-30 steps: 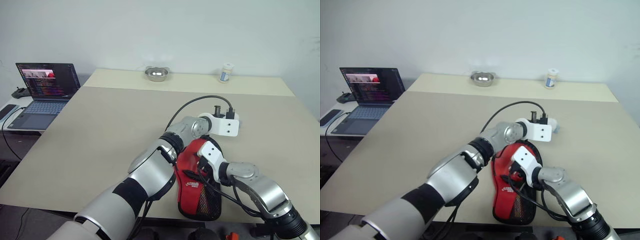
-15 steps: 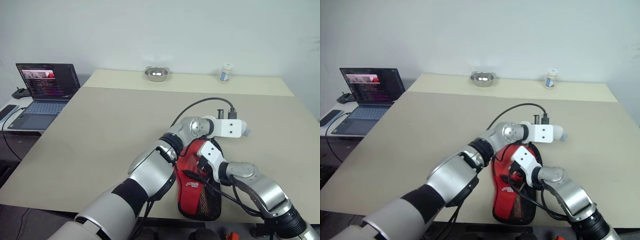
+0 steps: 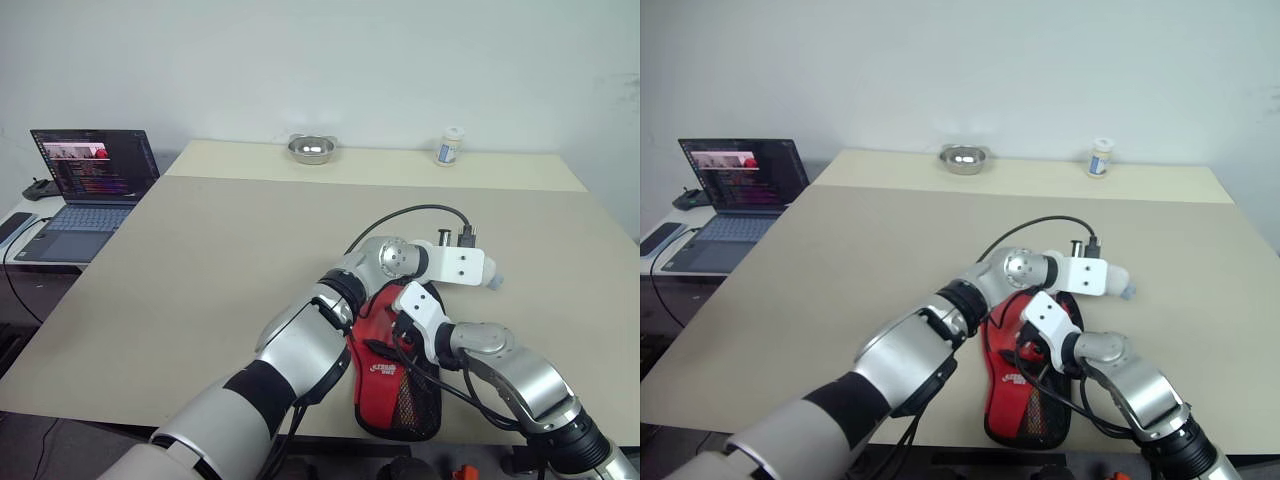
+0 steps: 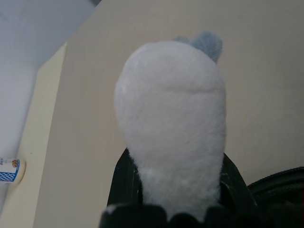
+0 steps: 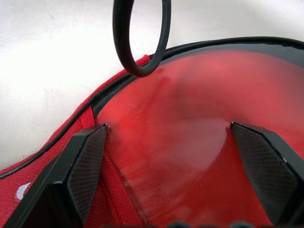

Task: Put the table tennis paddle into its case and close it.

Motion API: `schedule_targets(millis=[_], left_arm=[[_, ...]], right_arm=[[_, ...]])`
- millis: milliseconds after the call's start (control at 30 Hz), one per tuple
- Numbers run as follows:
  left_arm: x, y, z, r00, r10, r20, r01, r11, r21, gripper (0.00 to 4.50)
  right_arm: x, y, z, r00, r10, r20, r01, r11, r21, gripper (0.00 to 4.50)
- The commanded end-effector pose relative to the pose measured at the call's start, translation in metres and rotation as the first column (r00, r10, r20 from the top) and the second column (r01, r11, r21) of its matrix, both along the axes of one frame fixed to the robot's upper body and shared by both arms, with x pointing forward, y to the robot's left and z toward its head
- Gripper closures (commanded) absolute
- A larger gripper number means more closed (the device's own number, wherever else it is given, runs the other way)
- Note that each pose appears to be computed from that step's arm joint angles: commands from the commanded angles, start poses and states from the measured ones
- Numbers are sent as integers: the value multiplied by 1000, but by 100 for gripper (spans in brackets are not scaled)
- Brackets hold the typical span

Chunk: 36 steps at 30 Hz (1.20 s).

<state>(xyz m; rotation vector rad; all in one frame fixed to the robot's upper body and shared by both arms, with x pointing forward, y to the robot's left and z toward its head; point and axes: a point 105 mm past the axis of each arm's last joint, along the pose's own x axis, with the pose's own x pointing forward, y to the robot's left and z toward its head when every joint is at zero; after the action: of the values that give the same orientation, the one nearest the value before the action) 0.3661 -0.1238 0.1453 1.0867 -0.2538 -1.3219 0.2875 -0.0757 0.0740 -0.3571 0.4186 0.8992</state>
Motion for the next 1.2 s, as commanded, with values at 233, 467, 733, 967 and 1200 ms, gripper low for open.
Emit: schedule_targets(millis=[233, 467, 733, 967, 1200], left_arm=[[-77, -74, -2, 964, -252, -86, 245, 965, -90, 394], [-70, -60, -14, 966, -241, -91, 237, 970, -57, 100], [-33, -42, 9, 995, -84, -57, 76, 987, -139, 5], [13, -4, 37, 994, 106, -18, -107, 970, -220, 5], [42, 58, 68, 979, 128, -156, -177, 916, -359, 5]], right_arm=[[-27, -11, -64, 966, -44, -254, 13, 992, -124, 0], [-21, -11, -65, 969, -47, -241, 17, 992, -127, 0], [-9, -8, -61, 977, -57, -207, 32, 992, -122, 0], [-2, -11, -49, 981, -84, -177, 68, 993, -96, 0], [-5, -1, 15, 995, -72, -65, 74, 997, 34, 0]])
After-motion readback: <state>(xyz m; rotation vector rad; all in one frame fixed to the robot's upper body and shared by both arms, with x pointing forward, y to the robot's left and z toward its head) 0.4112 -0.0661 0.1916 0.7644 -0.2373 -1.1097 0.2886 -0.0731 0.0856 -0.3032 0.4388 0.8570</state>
